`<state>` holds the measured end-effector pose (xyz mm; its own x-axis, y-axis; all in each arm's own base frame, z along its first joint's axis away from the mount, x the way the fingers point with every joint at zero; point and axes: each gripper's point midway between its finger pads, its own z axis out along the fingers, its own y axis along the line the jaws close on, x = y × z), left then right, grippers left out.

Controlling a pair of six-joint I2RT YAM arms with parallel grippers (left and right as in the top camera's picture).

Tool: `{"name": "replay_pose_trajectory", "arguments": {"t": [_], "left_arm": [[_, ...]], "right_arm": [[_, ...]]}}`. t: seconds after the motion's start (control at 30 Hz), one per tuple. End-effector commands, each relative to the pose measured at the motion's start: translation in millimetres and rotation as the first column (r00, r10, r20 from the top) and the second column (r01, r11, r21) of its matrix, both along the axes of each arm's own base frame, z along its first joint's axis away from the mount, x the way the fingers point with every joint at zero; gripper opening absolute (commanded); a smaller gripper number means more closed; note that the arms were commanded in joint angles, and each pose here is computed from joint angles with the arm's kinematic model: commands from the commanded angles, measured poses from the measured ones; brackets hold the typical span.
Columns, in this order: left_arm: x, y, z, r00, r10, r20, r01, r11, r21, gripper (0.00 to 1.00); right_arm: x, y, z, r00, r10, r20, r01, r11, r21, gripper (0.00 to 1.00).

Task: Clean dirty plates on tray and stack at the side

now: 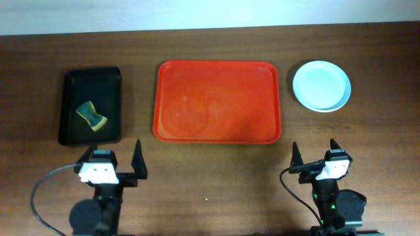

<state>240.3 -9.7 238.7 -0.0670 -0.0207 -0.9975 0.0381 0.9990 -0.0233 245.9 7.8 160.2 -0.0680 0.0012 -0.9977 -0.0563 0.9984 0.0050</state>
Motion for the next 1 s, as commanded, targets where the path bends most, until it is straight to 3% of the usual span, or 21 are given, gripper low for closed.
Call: {"name": "replay_pose_trajectory", "arguments": {"t": [0.0,0.07,0.2,0.33,0.5,0.97], "left_arm": [[0,-10,-20,0.995,-0.059,0.079,0.055,0.997,0.052,0.99],[1,-13,-28,0.985,-0.078,0.155,0.071,0.996,0.054,0.99],[4,-9,-35,0.981,-0.058,0.184,0.049,0.997,0.055,0.99],[5,17,-82,0.997,0.083,-0.007,-0.082,0.994,0.070,0.99],[5,20,-82,0.995,0.104,-0.011,-0.104,0.995,-0.013,0.99],[5,16,-82,0.997,0.082,-0.009,-0.082,0.996,0.024,0.99]], "right_arm": [[0,0,-2,1.000,0.001,-0.002,-0.001,1.000,-0.003,0.99],[0,0,-2,1.000,0.001,-0.002,-0.001,1.000,-0.003,0.99],[0,0,-2,1.000,0.001,-0.002,-0.001,1.000,-0.003,0.99],[0,1,-2,1.000,0.001,-0.002,-0.001,1.000,-0.003,0.99],[0,0,-2,1.000,0.001,-0.002,-0.001,1.000,-0.003,0.99],[0,0,-2,1.000,0.001,-0.002,-0.001,1.000,-0.003,0.98]]}}
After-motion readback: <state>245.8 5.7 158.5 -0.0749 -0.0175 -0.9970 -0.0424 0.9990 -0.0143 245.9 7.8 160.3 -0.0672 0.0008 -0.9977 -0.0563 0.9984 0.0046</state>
